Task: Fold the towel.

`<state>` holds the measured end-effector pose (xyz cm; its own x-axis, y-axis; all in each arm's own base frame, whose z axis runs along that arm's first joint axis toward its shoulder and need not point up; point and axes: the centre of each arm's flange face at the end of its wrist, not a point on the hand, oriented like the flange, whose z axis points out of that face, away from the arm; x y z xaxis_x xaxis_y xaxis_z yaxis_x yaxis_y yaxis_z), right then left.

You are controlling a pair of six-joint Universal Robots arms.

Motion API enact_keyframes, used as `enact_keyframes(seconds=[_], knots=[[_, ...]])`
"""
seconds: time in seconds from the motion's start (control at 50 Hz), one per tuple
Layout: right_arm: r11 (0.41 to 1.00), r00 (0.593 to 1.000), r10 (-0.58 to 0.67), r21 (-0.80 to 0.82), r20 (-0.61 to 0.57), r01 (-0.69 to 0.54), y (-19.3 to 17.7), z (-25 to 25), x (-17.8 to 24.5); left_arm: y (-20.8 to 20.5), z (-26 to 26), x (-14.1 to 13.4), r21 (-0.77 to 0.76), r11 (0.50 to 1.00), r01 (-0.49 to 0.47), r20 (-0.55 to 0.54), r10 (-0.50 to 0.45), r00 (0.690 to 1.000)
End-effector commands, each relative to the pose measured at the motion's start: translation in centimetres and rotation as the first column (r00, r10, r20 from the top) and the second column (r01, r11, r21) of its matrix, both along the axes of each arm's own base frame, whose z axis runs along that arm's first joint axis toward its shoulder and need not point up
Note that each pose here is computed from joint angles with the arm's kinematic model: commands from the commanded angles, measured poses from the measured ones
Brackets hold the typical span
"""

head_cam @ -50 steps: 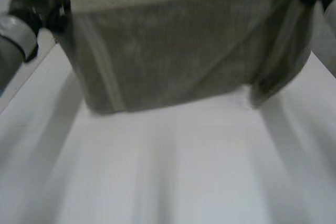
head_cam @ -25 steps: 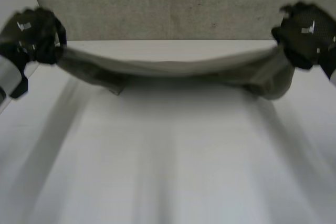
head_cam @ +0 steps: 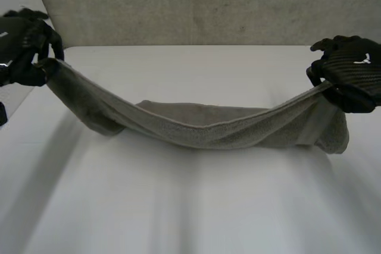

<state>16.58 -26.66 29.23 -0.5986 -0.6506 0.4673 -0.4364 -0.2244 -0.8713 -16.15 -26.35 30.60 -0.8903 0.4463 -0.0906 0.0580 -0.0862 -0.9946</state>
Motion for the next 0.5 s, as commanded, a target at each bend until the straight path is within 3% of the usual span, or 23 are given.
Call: enact_keyframes(seconds=[0.02,0.1,0.2,0.5], knots=[[0.998,0.999,-0.025,0.060,-0.039,0.027,-3.4,-3.1,1.1,-3.6,-5.0,-1.9,0.176,0.982,0.063,-0.005,-0.063,0.998],[0.996,0.992,-0.066,0.055,-0.107,0.073,-5.7,-5.2,2.0,-5.4,-7.2,-2.6,0.241,0.968,0.073,-0.005,-0.074,0.997],[0.994,0.984,-0.090,0.044,-0.151,0.098,-7.5,-7.5,3.1,-8.7,-11.0,-3.7,0.315,0.949,0.017,0.037,-0.030,0.999],[0.972,0.959,-0.230,-0.096,-0.168,0.216,-11.2,-12.6,4.5,-12.3,-14.6,-4.9,0.305,0.951,-0.055,0.136,0.013,0.991]])
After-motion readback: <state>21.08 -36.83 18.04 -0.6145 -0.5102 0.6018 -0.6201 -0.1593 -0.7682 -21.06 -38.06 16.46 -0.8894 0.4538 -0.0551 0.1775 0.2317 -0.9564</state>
